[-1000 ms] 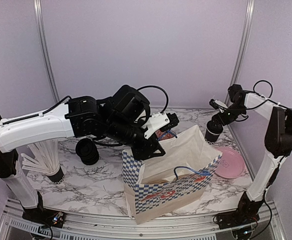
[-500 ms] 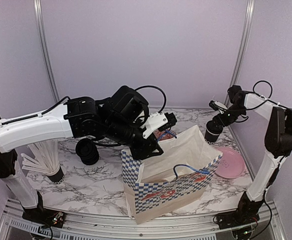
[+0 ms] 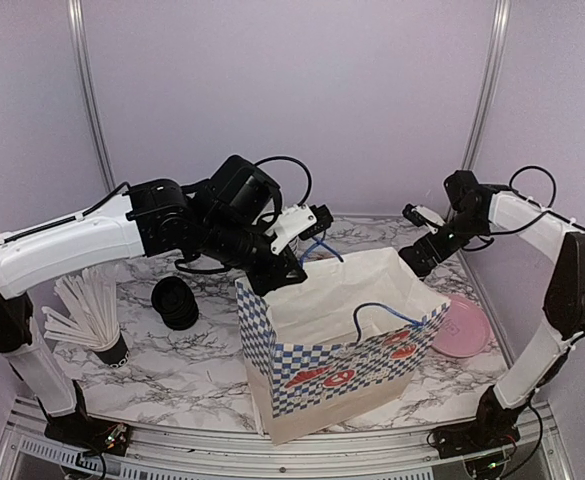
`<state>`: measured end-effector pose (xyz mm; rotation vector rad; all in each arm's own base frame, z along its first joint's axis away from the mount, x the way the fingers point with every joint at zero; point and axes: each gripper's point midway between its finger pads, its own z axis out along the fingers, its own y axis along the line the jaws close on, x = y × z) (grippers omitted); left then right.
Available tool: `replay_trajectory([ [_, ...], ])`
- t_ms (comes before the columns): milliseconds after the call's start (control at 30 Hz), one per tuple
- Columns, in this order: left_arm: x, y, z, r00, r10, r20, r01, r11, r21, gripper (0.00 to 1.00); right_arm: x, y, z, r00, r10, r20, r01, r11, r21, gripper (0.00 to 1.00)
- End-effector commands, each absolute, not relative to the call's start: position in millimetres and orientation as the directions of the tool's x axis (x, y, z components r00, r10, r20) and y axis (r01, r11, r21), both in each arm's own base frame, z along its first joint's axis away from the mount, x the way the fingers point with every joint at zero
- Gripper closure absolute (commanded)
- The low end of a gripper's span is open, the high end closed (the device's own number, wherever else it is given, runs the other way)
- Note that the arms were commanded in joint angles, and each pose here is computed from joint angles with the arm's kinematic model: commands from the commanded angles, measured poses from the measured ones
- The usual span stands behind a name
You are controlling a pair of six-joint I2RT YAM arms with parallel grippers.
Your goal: Pack the takeout coffee
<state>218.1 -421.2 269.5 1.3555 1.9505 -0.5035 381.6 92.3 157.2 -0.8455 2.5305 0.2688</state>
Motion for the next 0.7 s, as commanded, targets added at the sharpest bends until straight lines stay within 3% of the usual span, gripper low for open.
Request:
replay_trajectory([
  [0,227,-417,289,-0.183,0.636,-0.750,0.926,0.367,0.085,0.86,372,113,185,-0.672,-0.499,-0.547,-0.622,0.781,0.052,0.46],
  [267,244,-425,291,-0.177,0.629,-0.757,0.926,0.368,0.089,0.99,357,156,280,-0.478,-0.510,-0.715,-0.707,0.706,-0.031,0.50],
  [467,249,-433,290,-0.173,0.630,-0.757,0.927,0.365,0.092,1.00,337,178,370,-0.287,-0.434,-0.854,-0.782,0.621,-0.053,0.53],
  [667,249,-435,287,-0.156,0.640,-0.752,0.933,0.346,0.101,1.00,296,191,433,-0.040,-0.413,-0.910,-0.863,0.473,-0.177,0.55],
])
